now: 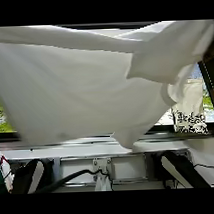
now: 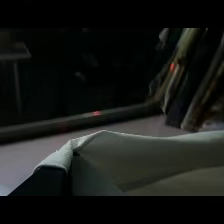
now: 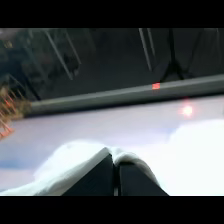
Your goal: Fold the clothes and pants, and hang the long-sleeved shirts on hangers.
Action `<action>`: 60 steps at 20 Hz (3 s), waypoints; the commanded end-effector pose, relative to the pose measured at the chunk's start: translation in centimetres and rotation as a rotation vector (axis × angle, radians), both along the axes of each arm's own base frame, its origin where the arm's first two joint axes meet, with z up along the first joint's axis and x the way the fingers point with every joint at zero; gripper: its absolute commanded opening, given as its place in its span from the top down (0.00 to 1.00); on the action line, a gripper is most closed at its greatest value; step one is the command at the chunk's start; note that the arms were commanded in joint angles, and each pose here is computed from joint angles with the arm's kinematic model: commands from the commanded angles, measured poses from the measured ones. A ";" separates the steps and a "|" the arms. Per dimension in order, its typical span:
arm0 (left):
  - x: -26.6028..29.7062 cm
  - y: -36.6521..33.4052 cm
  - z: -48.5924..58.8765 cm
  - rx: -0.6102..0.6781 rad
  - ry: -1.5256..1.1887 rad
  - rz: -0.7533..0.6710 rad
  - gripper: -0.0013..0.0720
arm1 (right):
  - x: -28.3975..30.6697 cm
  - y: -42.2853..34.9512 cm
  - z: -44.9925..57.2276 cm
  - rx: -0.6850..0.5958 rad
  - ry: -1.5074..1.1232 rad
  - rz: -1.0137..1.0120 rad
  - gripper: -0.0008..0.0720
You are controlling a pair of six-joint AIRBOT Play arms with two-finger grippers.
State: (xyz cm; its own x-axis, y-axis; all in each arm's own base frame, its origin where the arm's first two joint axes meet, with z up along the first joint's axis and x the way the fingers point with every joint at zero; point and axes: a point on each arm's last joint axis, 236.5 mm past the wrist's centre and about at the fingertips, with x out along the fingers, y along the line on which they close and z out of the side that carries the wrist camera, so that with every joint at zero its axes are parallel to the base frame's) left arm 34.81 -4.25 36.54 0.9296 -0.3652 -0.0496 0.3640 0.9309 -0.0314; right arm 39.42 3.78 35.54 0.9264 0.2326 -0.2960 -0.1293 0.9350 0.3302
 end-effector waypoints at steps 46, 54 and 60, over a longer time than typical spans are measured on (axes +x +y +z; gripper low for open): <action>13.6 3.7 -44.6 0.044 0.971 0.033 0.62 | 10.8 -0.7 -42.5 -0.002 0.987 0.065 0.50; 9.6 7.9 -34.5 -0.120 0.957 0.116 0.45 | 4.7 -4.7 -36.1 -0.024 1.024 0.020 0.59; 0.2 5.0 -34.4 -0.282 1.108 0.142 0.82 | -4.6 -2.3 -40.0 0.105 1.073 -0.014 0.59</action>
